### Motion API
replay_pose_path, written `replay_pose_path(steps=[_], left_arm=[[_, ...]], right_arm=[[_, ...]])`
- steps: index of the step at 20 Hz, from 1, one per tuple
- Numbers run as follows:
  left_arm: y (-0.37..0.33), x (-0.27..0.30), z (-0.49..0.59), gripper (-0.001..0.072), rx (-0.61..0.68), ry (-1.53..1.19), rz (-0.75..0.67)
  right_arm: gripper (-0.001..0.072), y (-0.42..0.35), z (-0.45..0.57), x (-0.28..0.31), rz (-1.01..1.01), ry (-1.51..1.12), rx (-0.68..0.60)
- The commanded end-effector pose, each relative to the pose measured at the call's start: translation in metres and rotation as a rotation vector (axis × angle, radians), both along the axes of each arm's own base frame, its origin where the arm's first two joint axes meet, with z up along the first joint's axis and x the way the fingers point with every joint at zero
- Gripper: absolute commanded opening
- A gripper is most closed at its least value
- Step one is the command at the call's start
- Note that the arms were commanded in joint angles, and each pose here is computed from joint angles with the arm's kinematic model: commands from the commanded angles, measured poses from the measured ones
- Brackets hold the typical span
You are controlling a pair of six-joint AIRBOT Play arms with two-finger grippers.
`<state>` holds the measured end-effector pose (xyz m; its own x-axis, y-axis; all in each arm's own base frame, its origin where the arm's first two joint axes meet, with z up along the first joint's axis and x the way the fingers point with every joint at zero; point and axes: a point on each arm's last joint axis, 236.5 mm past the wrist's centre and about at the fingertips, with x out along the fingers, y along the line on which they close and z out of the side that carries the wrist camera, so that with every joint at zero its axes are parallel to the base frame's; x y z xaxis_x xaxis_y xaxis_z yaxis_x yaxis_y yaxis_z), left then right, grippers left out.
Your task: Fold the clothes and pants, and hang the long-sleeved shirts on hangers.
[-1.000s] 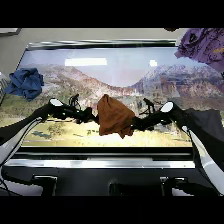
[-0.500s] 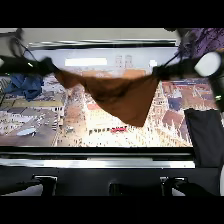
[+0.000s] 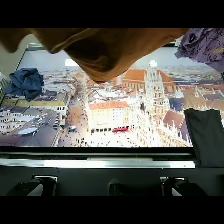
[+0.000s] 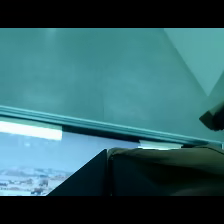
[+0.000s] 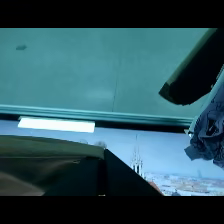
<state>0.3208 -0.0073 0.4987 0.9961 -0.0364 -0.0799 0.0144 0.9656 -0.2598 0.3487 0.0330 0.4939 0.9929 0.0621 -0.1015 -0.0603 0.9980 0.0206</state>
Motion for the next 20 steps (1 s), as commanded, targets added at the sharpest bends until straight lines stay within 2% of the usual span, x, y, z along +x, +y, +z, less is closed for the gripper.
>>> replay_pose_path(steps=[1,3,6,9,12,14,20], left_arm=[[0.039,-0.064,0.031,0.0013,0.003,-0.109,0.17],[0.033,-0.063,0.027,0.0014,-0.009,-0.092,0.145],[0.022,-0.024,-0.01,0.0013,-0.029,0.021,0.098],[0.008,0.039,-0.111,0.0014,-0.06,0.335,0.044],[-0.004,0.087,-0.242,0.0015,-0.086,0.705,0.011],[-0.005,0.107,-0.328,0.0016,-0.094,0.912,0.015],[-0.015,0.129,-0.514,0.0016,-0.141,1.321,0.007]], right_arm=[[0.0031,-0.019,0.033,-0.047,-0.046,-0.097,-0.016],[0.0031,-0.008,0.028,-0.044,-0.003,-0.08,0.006],[0.0031,0.022,-0.008,-0.007,0.085,0.04,0.091],[0.0031,0.052,-0.122,0.053,0.121,0.405,0.165],[0.0031,0.069,-0.269,0.091,0.111,0.866,0.146],[0.0031,0.077,-0.353,0.111,0.099,1.079,0.134],[0.0031,0.109,-0.522,0.144,0.121,1.378,0.217]])
